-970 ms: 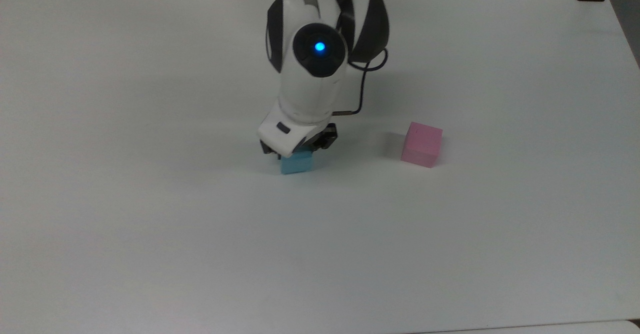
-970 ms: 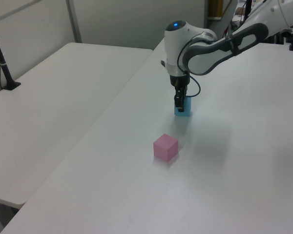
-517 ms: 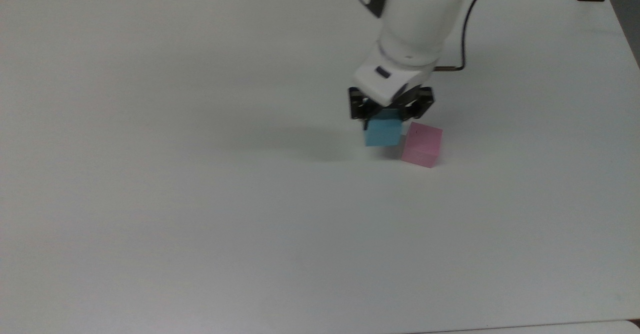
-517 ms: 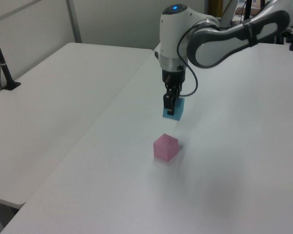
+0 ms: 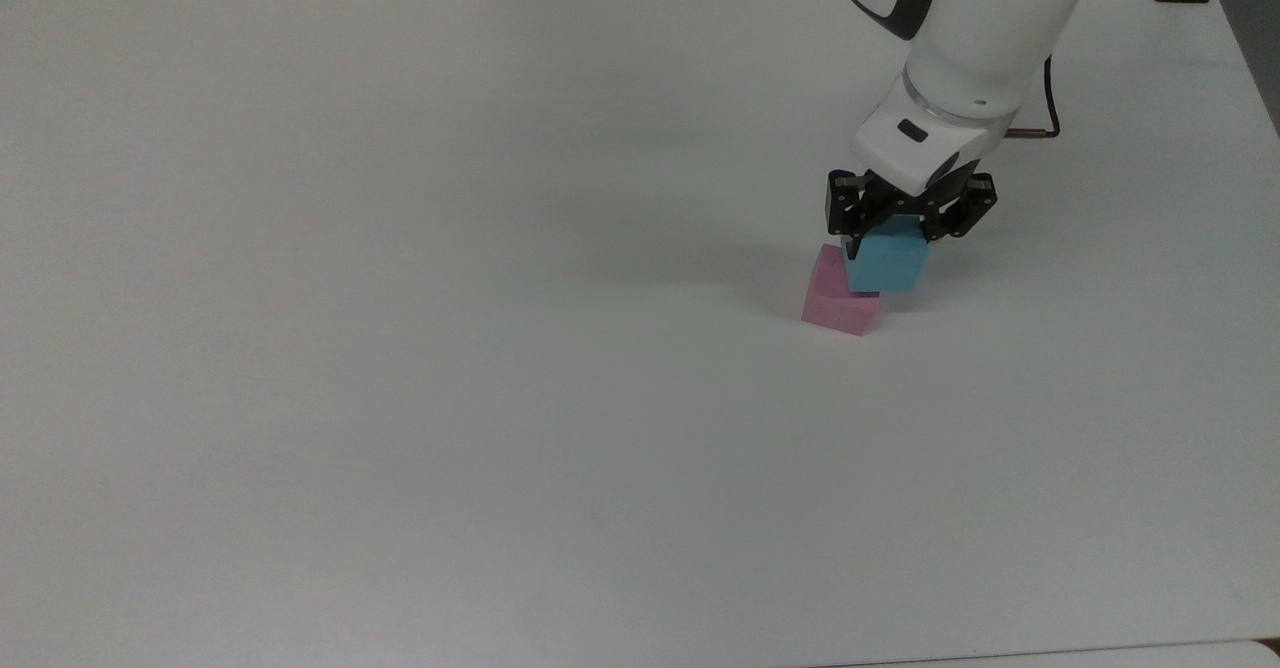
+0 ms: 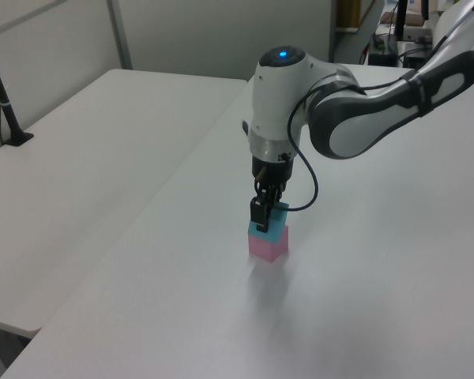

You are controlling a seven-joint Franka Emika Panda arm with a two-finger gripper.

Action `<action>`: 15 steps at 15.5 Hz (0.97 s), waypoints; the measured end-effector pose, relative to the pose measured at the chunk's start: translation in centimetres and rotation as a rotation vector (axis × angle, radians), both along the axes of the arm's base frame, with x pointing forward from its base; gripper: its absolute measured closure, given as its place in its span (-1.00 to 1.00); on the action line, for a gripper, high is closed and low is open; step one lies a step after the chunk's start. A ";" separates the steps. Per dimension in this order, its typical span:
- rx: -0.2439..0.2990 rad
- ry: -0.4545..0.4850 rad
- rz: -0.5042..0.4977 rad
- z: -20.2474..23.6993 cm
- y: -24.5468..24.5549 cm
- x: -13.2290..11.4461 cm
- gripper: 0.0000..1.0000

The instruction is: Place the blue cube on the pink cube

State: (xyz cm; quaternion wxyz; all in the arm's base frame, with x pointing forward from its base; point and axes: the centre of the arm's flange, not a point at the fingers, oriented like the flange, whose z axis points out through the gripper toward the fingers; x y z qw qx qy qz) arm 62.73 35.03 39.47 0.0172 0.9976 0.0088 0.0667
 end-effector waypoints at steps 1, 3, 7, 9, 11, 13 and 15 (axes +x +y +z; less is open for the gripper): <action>0.000 -0.001 -0.001 -0.2 0.0 0.1 -0.16; 0.000 -0.003 -0.004 -0.2 -0.2 0.4 -0.20; -0.001 -0.007 -0.014 -0.1 -0.7 0.8 -0.57; -0.002 -0.008 -0.016 -0.1 -0.9 0.9 -0.93; 0.002 -0.019 -0.021 0.6 -1.1 1.1 -1.00; 0.004 -0.036 -0.023 4.0 -3.0 1.6 -1.00; -0.013 -0.001 -0.018 8.4 -7.0 1.4 -1.00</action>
